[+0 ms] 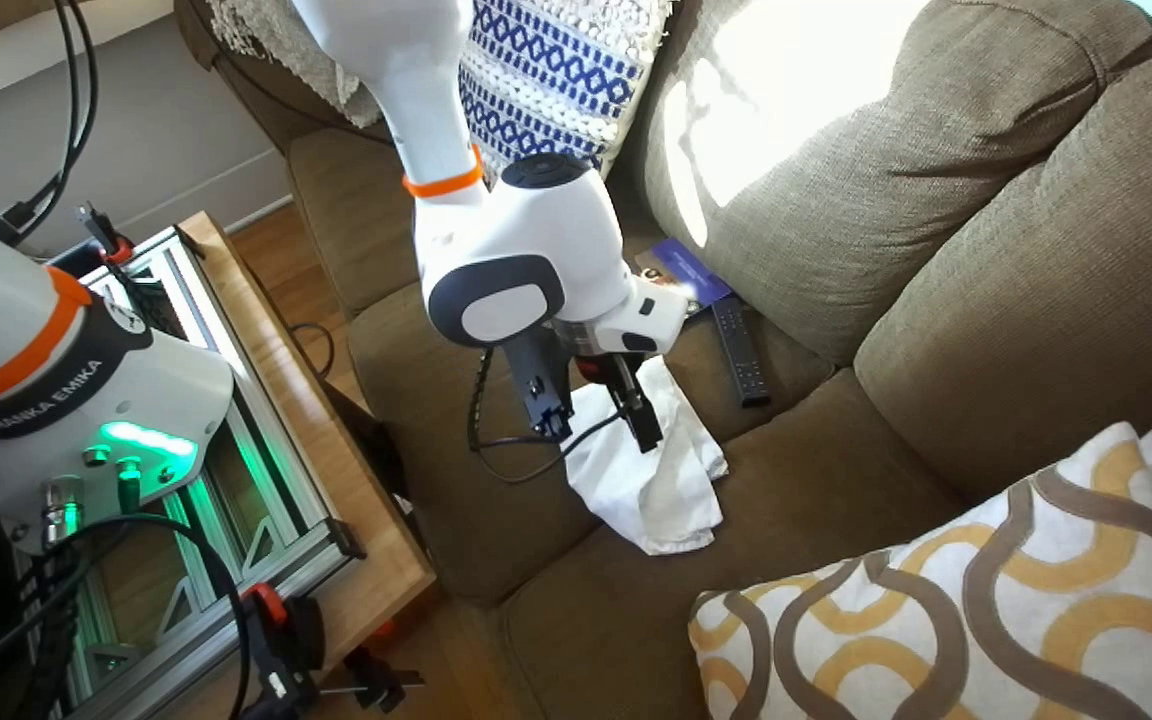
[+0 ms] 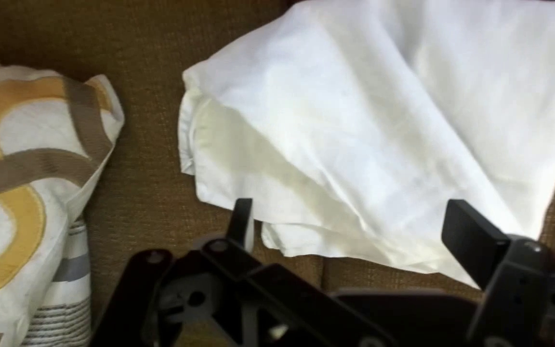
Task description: Fold the white towel from left to right then place it on the backrest of the sofa.
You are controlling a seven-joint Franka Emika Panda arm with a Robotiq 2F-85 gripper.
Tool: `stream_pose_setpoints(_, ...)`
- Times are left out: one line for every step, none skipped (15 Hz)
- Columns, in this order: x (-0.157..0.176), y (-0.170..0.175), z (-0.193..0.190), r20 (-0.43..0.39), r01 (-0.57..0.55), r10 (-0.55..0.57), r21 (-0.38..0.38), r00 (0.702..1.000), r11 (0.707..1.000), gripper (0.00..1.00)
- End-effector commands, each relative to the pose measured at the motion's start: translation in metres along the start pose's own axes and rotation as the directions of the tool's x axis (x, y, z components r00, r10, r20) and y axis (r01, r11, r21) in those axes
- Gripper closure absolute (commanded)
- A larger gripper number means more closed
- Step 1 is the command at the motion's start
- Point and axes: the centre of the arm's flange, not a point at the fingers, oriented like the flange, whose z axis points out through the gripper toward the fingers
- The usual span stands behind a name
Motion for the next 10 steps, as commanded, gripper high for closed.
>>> stream_pose_setpoints(0.010, -0.038, 0.001, 0.103, -0.041, 0.037, 0.041, 0.994, 0.998, 0.00)
stream_pose_setpoints(0.013, -0.051, 0.007, 0.135, -0.046, 0.038, 0.054, 0.990, 0.998, 0.00)
stream_pose_setpoints(0.015, -0.062, 0.010, 0.159, -0.052, 0.042, 0.062, 0.986, 0.997, 0.00)
stream_pose_setpoints(0.018, -0.073, 0.014, 0.177, -0.055, 0.039, 0.082, 0.983, 0.995, 0.00)
stream_pose_setpoints(0.020, -0.084, 0.018, 0.193, -0.061, 0.043, 0.088, 0.980, 0.994, 0.00)
stream_pose_setpoints(0.024, -0.093, 0.024, 0.212, -0.061, 0.039, 0.098, 0.976, 0.993, 0.00)
stream_pose_setpoints(0.027, -0.102, 0.029, 0.230, -0.066, 0.041, 0.100, 0.972, 0.993, 0.00)
stream_pose_setpoints(0.029, -0.108, 0.036, 0.248, -0.069, 0.044, 0.094, 0.968, 0.993, 0.00)
stream_pose_setpoints(0.034, -0.112, 0.042, 0.263, -0.071, 0.046, 0.087, 0.964, 0.994, 0.00)
stream_pose_setpoints(0.036, -0.116, 0.047, 0.279, -0.075, 0.049, 0.082, 0.959, 0.994, 0.00)
